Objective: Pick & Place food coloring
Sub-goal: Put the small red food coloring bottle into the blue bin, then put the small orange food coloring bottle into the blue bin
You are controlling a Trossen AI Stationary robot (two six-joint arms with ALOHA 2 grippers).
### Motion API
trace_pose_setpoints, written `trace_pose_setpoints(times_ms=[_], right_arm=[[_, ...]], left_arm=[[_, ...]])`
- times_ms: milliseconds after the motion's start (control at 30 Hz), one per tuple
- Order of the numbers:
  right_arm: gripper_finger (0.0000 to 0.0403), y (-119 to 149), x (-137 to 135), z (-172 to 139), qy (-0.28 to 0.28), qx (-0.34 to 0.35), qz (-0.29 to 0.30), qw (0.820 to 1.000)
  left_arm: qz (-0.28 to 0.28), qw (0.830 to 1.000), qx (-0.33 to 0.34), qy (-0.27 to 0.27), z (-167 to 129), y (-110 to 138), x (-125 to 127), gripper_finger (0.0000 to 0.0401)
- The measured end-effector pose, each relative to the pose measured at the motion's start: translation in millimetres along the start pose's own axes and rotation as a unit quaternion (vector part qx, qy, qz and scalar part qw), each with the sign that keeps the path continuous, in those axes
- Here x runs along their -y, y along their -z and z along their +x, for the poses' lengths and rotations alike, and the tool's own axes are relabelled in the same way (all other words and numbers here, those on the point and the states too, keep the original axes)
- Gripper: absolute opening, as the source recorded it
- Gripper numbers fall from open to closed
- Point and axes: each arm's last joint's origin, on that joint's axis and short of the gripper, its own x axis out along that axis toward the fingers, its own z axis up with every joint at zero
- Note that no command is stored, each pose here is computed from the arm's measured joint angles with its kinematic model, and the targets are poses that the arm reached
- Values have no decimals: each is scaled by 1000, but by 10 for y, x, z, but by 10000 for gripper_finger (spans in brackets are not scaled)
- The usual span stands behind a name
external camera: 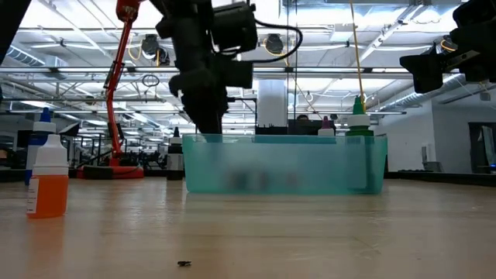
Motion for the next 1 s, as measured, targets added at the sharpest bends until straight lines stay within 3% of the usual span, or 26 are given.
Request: trace_pose_setpoints(times_ms=[233, 467, 667, 833, 1000], right_arm=[[313, 0, 0, 0, 0, 0, 0, 1000], [313, 0, 0, 0, 0, 0, 0, 1000], [313, 0, 0, 0, 0, 0, 0, 1000], [313, 0, 0, 0, 0, 0, 0, 1000], [313, 0, 0, 0, 0, 0, 0, 1000]], left_arm=[[-18, 1000, 9, 21, 119, 87, -40, 65], [-26, 999, 19, 30, 125, 69, -6, 124], [-30, 999, 30, 30, 116, 36, 16, 141], [-32, 999, 4, 33, -67, -46, 8, 135], [-69, 996, -35, 37, -394, -157, 50, 127]])
